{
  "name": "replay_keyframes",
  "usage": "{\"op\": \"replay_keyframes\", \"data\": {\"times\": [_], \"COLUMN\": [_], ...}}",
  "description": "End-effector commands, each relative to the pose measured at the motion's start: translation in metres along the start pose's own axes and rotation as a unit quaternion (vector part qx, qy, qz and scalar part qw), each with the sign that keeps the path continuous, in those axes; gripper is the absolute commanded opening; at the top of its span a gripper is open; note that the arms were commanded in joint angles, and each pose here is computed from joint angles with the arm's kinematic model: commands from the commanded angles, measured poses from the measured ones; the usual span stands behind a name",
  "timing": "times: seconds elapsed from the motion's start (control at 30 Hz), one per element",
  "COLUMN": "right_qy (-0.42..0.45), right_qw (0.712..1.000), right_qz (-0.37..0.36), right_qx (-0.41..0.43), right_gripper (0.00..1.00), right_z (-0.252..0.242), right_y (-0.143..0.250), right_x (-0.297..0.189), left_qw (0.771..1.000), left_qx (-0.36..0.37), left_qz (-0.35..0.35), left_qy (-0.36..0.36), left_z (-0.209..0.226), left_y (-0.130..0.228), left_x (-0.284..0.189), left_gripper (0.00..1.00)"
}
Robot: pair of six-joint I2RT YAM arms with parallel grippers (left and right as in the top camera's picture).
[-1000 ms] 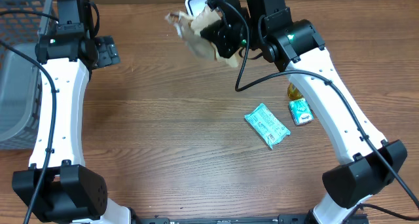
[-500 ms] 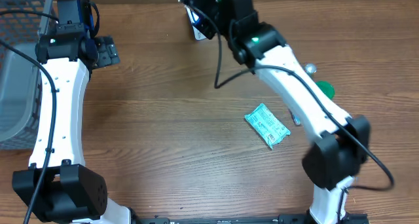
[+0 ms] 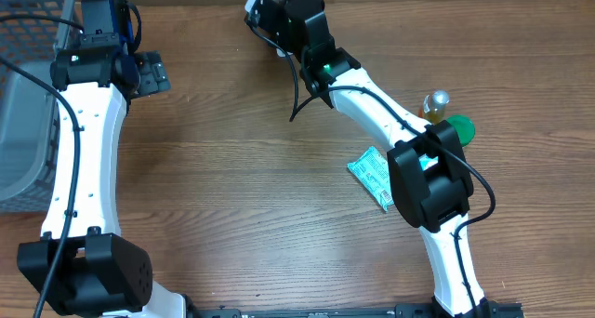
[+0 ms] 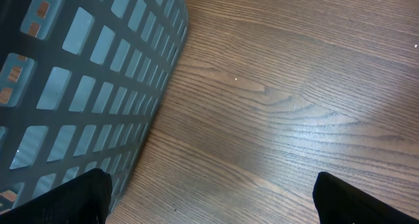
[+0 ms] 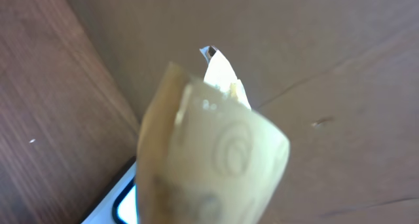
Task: Scan the item barcode
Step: 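Hold the snack pouch over the white scanner with the right gripper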
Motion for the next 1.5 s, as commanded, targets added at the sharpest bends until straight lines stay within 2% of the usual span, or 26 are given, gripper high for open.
{"op": "replay_keyframes", "data": {"times": [0.0,0.37,0.7,1.0,1.17,1.3,1.37,1.47], "right_qy": [-0.015,-0.060,-0.135,-0.132,-0.116,-0.103,-0.109,-0.126], "right_qw": [1.000,0.997,0.988,0.987,0.980,0.976,0.972,0.947], "right_qz": [-0.007,0.029,0.050,0.058,0.069,0.049,0.024,0.033], "right_qx": [0.025,0.032,0.063,0.067,0.146,0.188,0.206,0.294], "right_gripper": [0.04,0.04,0.04,0.04,0.04,0.04,0.04,0.04], "right_z": [-0.001,0.013,0.033,0.025,0.012,-0.017,-0.038,-0.063], "right_y": [-0.005,0.010,0.020,0.027,0.033,0.001,-0.030,-0.065], "right_x": [0.000,-0.001,-0.006,-0.005,-0.005,-0.030,-0.059,-0.118], "left_qw": [1.000,1.000,1.000,1.000,1.000,1.000,1.000,1.000], "left_qx": [0.000,0.000,0.000,0.000,0.000,0.000,0.000,0.000], "left_qz": [-0.003,-0.003,-0.003,-0.003,-0.003,-0.003,-0.003,-0.003], "left_qy": [-0.008,-0.008,-0.008,-0.008,-0.008,-0.008,-0.008,-0.008], "left_z": [0.000,0.001,0.000,0.000,0.000,0.000,0.000,0.000], "left_y": [-0.003,-0.003,-0.003,-0.003,-0.003,-0.003,-0.003,-0.003], "left_x": [0.000,0.000,0.000,0.000,0.000,0.000,0.000,0.000], "left_gripper": [1.00,0.99,0.99,1.00,1.00,0.99,1.00,1.00]}}
Point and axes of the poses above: each gripper's point midway between its finger pads, its own x axis out along the fingers, its own z axis along the line the jaws close on, y = z × x, the point moved 7 cm from there along -x, back along the fingers, and after that the axes turned 10 degrees about x, right-handed, at the moved point
